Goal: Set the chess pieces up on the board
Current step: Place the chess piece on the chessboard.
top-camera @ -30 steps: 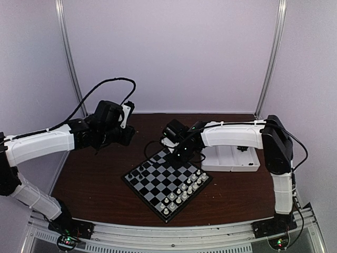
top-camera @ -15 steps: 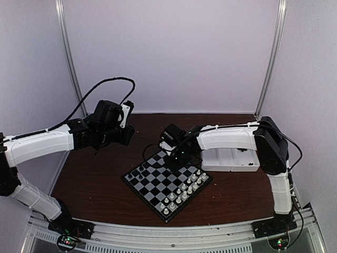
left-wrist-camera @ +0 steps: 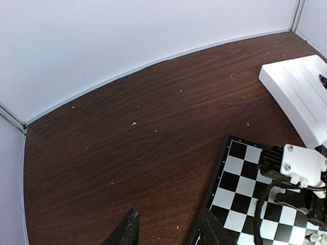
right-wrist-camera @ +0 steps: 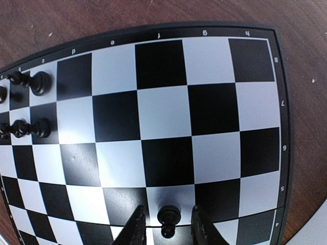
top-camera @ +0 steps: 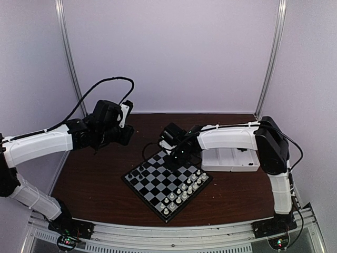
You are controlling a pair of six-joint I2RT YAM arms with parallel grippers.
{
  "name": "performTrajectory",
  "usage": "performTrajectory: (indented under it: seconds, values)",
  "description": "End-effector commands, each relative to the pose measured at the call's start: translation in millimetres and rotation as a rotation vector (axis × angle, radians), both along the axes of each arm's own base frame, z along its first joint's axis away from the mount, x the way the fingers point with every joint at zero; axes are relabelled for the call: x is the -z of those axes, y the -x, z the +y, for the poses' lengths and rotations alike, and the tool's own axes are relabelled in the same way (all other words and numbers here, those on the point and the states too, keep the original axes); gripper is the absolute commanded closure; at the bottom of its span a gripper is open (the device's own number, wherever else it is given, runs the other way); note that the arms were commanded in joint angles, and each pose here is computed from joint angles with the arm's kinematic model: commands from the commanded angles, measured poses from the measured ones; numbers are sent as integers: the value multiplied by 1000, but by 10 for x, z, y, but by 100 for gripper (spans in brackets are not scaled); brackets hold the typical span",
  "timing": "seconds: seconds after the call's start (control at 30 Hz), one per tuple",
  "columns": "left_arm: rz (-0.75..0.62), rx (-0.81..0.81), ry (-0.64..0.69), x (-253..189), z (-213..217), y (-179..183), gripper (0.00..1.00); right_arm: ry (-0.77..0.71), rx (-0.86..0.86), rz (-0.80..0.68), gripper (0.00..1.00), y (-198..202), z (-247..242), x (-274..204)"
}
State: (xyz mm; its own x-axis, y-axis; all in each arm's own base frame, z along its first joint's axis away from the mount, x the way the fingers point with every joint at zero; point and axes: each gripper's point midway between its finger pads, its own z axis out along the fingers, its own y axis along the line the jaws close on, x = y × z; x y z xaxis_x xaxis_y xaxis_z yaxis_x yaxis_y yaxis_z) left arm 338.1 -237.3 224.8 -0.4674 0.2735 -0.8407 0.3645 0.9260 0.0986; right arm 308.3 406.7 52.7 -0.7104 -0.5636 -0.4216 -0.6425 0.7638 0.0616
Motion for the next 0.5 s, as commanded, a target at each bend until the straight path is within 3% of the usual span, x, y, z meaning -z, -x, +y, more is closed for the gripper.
performTrajectory:
  seconds: [0.0,0.23,0.47]
  values:
    - [2,6,20,-21,8,14,59,-81,27,-106,67,-102,51,-467]
    - [15,10,-2,26,19,25,49,-120,122,-209,66,-252,-224,-813]
    - [128,123,29,244,-259,93,44,-82,332,-328,66,-512,-1087,-1048]
